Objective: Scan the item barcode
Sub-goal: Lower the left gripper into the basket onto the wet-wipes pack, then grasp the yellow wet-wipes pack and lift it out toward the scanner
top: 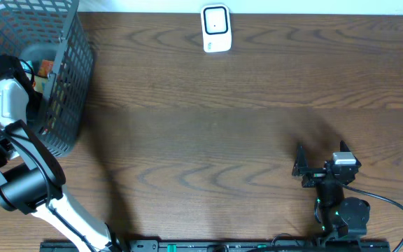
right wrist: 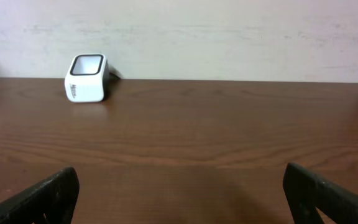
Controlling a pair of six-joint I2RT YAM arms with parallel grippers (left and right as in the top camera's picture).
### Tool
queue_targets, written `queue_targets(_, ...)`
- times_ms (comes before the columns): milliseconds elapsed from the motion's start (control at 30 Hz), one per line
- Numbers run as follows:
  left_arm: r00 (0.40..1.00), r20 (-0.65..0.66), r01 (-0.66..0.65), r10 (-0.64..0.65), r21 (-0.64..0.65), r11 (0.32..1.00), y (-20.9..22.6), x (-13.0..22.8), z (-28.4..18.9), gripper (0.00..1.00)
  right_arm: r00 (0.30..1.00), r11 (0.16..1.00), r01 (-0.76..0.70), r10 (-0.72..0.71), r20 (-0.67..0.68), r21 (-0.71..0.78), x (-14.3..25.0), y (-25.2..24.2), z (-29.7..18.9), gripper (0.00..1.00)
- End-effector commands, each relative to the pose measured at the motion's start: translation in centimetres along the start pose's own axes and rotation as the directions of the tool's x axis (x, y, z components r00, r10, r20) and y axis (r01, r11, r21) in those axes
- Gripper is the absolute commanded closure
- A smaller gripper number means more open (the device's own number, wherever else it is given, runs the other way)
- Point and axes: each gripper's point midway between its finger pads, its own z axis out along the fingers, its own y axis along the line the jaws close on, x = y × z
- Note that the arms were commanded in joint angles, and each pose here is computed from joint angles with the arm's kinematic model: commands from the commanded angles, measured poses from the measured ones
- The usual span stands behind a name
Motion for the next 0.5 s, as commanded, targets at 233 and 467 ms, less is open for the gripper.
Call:
queue_targets(233, 0.959, 0.27, -0.031, -0.088, 0.408, 0.912, -3.0, -3.9, -16.9, 0.93, 1.0, 1.0, 0.009, -0.009, -0.001, 0.002, 0.1, 0.0, 0.0, 0.01)
queue_targets(467, 0.839, 0.488, -0.133, -0.24, 0.612, 0.78, -0.9, -4.6, -30.9, 0.93, 1.0, 1.0, 0.009, -0.009, -0.001, 0.002, 0.1, 0.0, 0.0, 0.01)
